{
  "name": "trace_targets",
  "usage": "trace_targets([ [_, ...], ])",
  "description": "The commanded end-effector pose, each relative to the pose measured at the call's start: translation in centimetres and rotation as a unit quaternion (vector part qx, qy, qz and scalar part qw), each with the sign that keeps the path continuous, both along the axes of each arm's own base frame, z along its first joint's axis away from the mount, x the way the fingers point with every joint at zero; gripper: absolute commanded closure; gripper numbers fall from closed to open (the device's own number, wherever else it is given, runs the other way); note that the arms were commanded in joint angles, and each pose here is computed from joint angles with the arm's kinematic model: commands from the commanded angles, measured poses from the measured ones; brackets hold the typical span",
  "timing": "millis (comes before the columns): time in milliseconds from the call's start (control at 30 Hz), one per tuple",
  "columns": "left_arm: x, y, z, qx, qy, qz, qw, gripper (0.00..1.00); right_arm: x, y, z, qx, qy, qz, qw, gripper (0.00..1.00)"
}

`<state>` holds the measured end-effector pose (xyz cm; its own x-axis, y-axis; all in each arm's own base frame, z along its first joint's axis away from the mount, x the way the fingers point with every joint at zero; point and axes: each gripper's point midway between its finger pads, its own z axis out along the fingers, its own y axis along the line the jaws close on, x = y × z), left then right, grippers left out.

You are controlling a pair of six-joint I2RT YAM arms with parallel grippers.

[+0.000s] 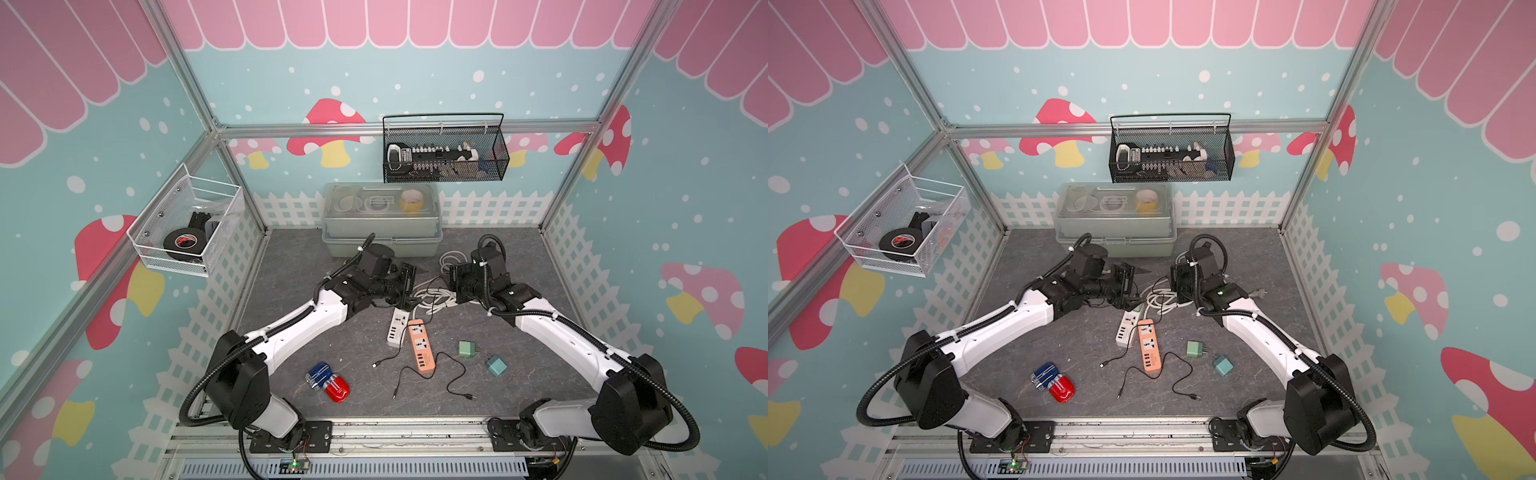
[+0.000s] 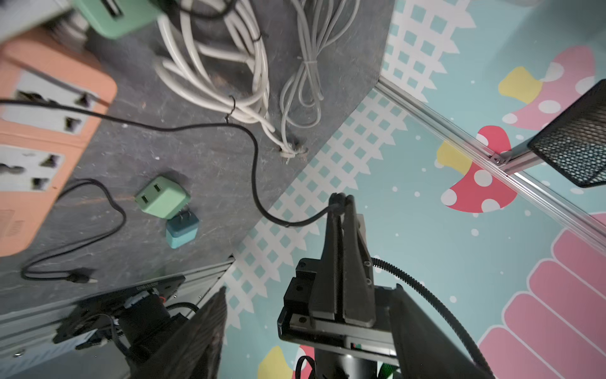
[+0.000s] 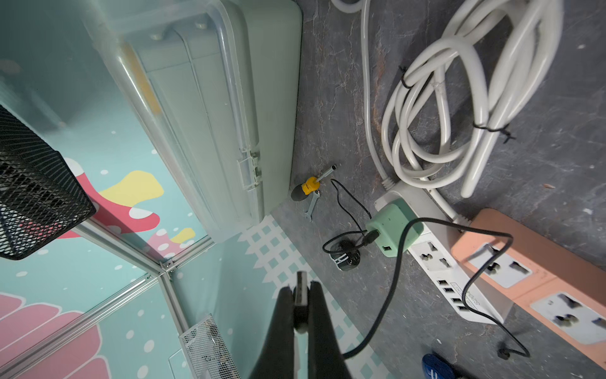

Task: Charge the electric shaver
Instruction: Pick up the charging cable from the center of the board.

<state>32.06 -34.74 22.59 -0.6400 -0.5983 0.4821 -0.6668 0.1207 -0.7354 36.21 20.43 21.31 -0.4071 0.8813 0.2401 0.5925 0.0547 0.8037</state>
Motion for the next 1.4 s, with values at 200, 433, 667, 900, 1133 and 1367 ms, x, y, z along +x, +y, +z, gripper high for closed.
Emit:
trace_targets([
  [200, 4.6, -3.0, 1.8, -0.123, 0.031, 0.103, 0.987, 0.36, -0.9, -0.3, 2.7, 0.061, -0.041, -0.017, 0.997, 1.00],
  [433, 5.6, -4.2, 2.2, -0.130, 0.015, 0.096, 0.987, 0.62, -1.1, -0.2, 1.9, 0.068, -0.037, -0.013, 0.997, 1.00],
  [667, 5.2, -4.4, 2.0, -0.129, 0.012, 0.090, 0.987, 0.91, -0.9, -0.1, 1.8, 0.068, -0.035, -0.013, 0.997, 1.00],
  [900, 4.7, -4.2, 1.3, -0.125, 0.018, 0.083, 0.988, 1.00, -0.6, -0.2, 2.3, 0.072, -0.046, -0.020, 0.996, 0.96],
  [1133, 4.5, -3.7, 1.7, -0.120, 0.011, 0.071, 0.990, 1.00, -1.1, -1.3, 1.3, 0.066, -0.040, -0.033, 0.996, 0.50],
  [1367, 4.2, -3.4, 1.1, -0.107, 0.015, 0.068, 0.992, 1.00, -0.8, -1.8, 1.1, 0.068, -0.042, -0.041, 0.996, 0.71],
])
